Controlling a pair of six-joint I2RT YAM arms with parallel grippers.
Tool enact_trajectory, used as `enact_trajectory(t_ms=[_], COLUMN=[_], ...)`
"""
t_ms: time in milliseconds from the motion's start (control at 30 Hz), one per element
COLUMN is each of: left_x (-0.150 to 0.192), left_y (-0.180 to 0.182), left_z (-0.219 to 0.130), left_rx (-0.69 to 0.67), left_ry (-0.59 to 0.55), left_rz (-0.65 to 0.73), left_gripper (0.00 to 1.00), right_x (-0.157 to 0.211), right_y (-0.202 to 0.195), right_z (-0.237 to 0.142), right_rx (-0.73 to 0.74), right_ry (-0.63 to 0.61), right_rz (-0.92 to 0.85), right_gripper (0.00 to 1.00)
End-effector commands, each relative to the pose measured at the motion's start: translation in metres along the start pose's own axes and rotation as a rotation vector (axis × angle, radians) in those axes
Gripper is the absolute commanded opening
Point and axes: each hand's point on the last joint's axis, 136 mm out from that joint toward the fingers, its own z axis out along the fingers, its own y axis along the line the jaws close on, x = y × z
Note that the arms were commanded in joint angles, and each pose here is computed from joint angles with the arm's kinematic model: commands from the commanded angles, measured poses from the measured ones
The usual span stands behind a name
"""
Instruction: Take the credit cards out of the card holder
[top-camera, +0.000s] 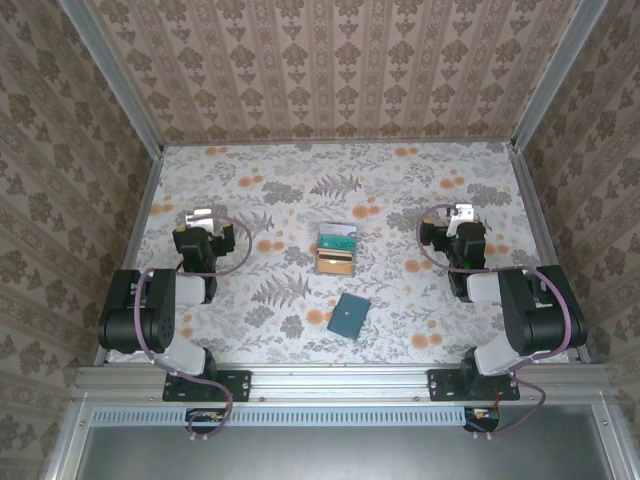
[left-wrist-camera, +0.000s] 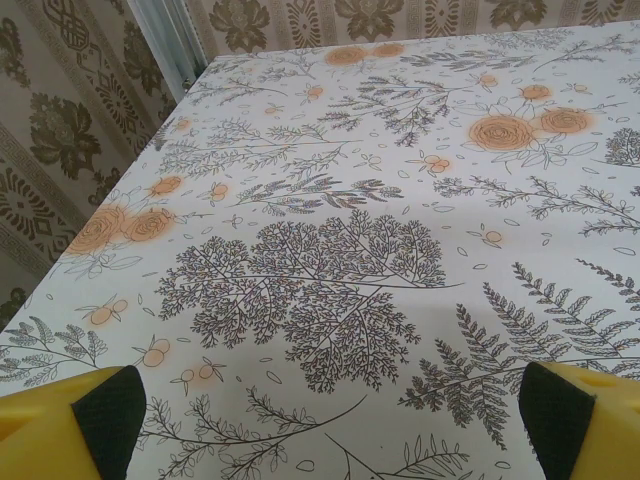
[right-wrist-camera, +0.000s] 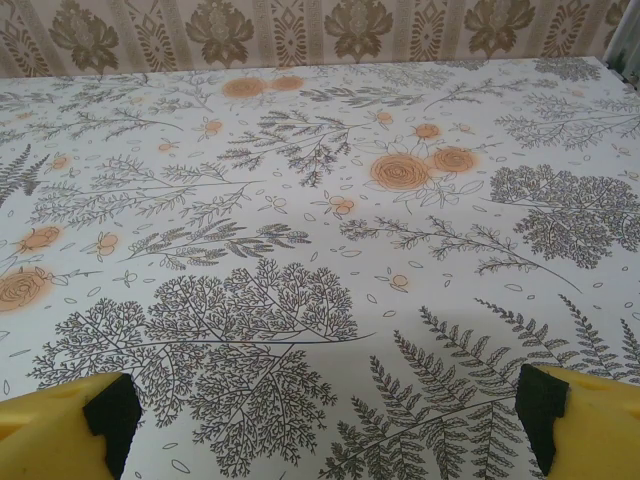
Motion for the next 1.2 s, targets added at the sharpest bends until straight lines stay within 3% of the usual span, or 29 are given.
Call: enact_trajectory(t_ms=[0,700,800,867,1067,1167], left_x=[-0.007,-0.006,-0.007,-0.011,-0.045,-0.07], left_y=[0.0,0.001,-0.003,-0.01,0.005,0.015], left_z=[0.001,0.001,0.001,0.0,-0.004,-0.018], left_rx=[0.008,0.006,0.056,0.103,0.02,-0.025], left_ry=[-0.019,-0.018,-0.022,-0.019,0.072,0.056], left_rz=[-0.003,-0.006,-0.01,0.009,0.005,-0.097], left_gripper=[1.0,1.0,1.0,1.0,1.0,1.0], right_x=[-0.005,-0.005,-0.005,-0.006,-0.037,-0.056], right_y=[0.003,0.003,0.003,0.002,-0.008,-0.013], right_z=[0.002,0.003,0.002,0.001,-0.025,-0.043], right_rx=[-0.019,-0.02,-0.019,-0.01,0.069,0.088], right_ry=[-0.005,-0.005,-0.008,-0.013,-0.025,-0.057], right_rz=[-0.01,-0.011,-0.013,-0.013,0.019,0.099], right_gripper=[1.0,1.0,1.0,1.0,1.0,1.0])
